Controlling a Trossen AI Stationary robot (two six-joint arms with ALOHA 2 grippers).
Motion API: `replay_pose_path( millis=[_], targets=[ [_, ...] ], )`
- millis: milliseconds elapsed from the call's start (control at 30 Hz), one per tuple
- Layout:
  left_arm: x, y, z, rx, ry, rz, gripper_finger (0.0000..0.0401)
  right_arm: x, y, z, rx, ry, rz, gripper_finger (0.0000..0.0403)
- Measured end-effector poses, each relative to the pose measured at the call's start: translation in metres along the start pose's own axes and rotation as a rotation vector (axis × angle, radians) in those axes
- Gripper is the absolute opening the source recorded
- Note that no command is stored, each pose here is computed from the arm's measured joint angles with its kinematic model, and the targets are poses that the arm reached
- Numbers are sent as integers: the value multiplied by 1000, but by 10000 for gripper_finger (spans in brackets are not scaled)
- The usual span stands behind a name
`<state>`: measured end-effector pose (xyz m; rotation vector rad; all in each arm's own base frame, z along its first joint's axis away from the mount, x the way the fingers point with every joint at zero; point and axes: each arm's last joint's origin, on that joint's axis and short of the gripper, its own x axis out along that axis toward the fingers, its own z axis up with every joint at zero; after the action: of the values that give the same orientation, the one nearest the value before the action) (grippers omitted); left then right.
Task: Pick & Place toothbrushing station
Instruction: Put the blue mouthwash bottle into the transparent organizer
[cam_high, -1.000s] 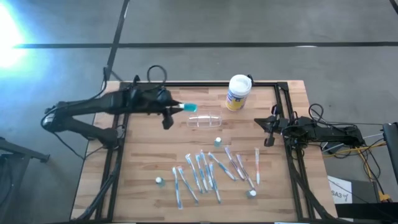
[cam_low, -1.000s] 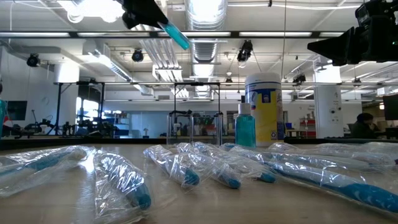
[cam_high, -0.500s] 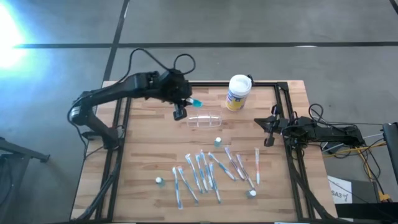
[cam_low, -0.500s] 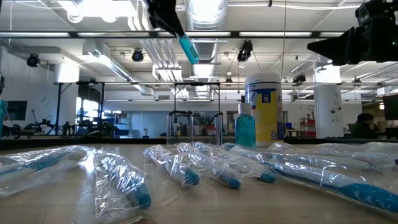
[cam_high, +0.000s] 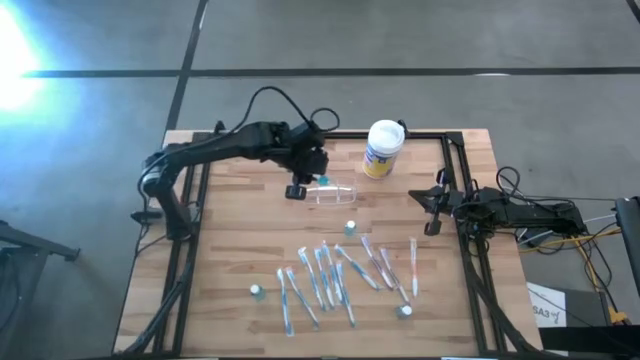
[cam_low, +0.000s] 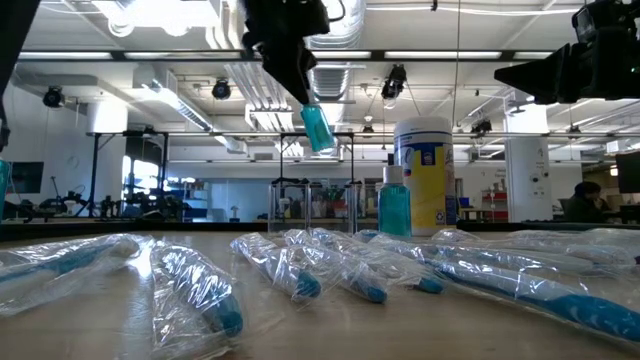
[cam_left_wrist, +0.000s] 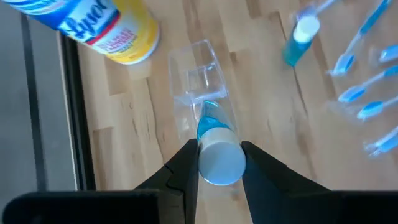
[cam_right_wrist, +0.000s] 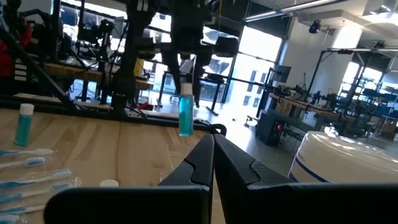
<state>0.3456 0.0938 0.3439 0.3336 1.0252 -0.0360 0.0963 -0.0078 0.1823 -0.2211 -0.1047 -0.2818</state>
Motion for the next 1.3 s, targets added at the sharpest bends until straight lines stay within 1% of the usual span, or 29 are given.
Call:
replay_pose_path(
  millis=[267,533,700,1067,1300],
  targets=[
    [31,4,1,157,64,3,98,0,0,0,-6,0,0,8],
    [47,7,3,239,82,28,98,0,0,0,-22,0,0,8],
    [54,8,3,267,84,25,98,0,0,0,-25,0,0,8],
    [55,12,2,259,75,38,98,0,0,0,-25,0,0,8],
    [68,12,-1,255,109,10,98,0,0,0,-25,1,0,8]
  ],
)
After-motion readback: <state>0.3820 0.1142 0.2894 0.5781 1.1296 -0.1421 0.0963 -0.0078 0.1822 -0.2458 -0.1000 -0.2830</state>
